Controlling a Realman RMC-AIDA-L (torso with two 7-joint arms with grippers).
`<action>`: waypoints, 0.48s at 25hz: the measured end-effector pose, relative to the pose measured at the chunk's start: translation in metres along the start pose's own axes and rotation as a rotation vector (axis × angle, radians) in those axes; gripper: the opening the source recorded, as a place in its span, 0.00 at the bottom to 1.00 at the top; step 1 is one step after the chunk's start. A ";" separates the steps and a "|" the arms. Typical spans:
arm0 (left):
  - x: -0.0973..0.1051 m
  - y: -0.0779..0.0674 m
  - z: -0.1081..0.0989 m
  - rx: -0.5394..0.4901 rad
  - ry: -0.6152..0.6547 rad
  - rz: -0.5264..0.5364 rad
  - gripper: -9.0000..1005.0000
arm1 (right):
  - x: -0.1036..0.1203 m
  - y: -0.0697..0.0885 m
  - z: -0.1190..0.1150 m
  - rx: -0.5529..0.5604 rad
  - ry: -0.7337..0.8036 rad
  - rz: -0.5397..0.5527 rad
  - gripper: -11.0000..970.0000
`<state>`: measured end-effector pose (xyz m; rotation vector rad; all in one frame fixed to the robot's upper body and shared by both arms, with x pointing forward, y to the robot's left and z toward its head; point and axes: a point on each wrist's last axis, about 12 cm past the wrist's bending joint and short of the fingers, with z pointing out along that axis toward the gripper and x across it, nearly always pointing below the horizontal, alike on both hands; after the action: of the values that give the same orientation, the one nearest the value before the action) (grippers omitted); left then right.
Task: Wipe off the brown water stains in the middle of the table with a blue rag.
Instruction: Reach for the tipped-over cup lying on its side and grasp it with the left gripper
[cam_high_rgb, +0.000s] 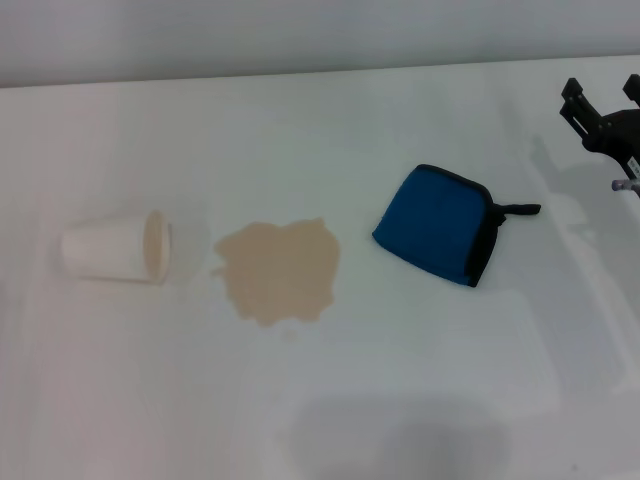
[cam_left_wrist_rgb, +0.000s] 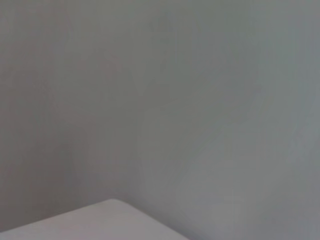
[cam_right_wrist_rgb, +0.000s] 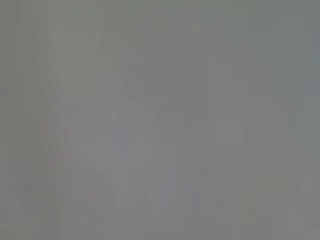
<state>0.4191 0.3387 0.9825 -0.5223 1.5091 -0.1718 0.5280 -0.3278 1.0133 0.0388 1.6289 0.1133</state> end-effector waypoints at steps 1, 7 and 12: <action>0.000 -0.001 0.000 0.006 -0.001 -0.002 0.87 | -0.001 0.001 0.001 -0.003 -0.001 -0.001 0.90; 0.002 -0.009 0.001 0.071 0.020 0.010 0.87 | -0.001 0.001 0.001 -0.005 -0.002 -0.006 0.90; 0.005 -0.014 0.002 0.190 0.080 0.075 0.87 | 0.002 -0.002 -0.004 0.005 0.007 -0.006 0.90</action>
<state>0.4243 0.3243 0.9843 -0.3096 1.5695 -0.2769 0.5243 -0.3298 1.0112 0.0376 1.6362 0.1048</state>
